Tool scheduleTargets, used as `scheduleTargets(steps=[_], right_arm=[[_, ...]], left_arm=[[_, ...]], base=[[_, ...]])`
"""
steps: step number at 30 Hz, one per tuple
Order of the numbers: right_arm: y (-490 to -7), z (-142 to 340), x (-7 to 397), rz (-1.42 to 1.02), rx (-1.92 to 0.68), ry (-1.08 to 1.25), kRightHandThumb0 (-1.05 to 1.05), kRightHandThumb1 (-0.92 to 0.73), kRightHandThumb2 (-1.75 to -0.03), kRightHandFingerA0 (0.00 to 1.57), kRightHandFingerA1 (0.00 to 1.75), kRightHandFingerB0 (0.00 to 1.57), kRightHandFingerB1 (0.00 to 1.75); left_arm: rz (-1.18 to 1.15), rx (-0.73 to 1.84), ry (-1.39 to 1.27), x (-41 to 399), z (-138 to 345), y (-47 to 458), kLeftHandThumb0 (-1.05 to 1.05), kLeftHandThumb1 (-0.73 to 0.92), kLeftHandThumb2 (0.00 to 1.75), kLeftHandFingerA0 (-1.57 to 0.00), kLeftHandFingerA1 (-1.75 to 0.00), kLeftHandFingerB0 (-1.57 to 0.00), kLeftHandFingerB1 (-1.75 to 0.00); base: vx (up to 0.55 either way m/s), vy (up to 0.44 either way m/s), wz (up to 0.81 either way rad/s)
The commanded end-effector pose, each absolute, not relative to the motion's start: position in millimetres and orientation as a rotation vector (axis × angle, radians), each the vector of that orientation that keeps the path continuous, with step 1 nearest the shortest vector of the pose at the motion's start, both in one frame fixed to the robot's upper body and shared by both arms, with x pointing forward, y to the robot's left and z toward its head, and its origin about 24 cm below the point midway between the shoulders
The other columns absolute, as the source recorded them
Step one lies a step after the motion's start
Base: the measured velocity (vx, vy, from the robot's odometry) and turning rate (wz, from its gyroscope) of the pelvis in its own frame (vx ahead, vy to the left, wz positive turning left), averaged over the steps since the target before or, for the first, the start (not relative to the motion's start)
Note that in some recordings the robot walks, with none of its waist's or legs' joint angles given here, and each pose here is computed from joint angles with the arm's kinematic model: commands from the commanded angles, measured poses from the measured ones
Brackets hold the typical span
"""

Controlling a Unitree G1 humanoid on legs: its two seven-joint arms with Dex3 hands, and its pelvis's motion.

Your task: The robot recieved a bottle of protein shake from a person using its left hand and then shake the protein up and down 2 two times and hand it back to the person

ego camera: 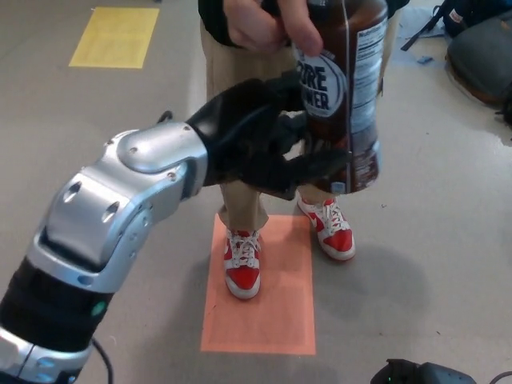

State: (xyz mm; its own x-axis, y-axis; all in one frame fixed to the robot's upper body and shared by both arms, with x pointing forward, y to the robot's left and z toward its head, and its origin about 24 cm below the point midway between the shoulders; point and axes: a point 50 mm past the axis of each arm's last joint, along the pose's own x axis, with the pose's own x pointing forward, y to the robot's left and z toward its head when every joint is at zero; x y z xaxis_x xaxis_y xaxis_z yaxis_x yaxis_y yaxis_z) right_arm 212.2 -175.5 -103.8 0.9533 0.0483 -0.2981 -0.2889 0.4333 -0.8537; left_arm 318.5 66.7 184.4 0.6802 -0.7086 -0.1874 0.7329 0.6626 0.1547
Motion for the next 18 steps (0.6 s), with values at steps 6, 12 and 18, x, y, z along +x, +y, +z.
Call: scheduleTargets(steps=[6, 12, 18], right_arm=[[-182, -97, 220, 0.199, -1.130, 0.190, -0.41, -0.73, -0.76, 0.89, 0.79, 0.76, 0.53], [-181, -97, 221, 0.215, -1.139, 0.191, -0.41, -0.73, -0.77, 0.92, 0.76, 0.76, 0.52], [-180, -95, 224, 0.200, -1.144, 0.184, -0.42, -0.74, -0.81, 0.89, 0.71, 0.77, 0.54]], left_arm=[[-0.760, 0.106, 0.297, 308, 183, 42, -0.82, 0.55, 0.60, 0.00, -0.21, 0.00, -0.02], [-0.680, 0.033, 0.305, 323, 181, 51, -0.80, 0.57, 0.59, 0.00, -0.18, 0.00, -0.01], [-0.573, 0.027, 0.340, 340, 179, 61, -0.83, 0.53, 0.59, 0.00, -0.27, 0.00, -0.05]], base=[[0.00, 0.000, 0.00], [0.00, 0.000, 0.00], [0.00, 0.000, 0.00]])
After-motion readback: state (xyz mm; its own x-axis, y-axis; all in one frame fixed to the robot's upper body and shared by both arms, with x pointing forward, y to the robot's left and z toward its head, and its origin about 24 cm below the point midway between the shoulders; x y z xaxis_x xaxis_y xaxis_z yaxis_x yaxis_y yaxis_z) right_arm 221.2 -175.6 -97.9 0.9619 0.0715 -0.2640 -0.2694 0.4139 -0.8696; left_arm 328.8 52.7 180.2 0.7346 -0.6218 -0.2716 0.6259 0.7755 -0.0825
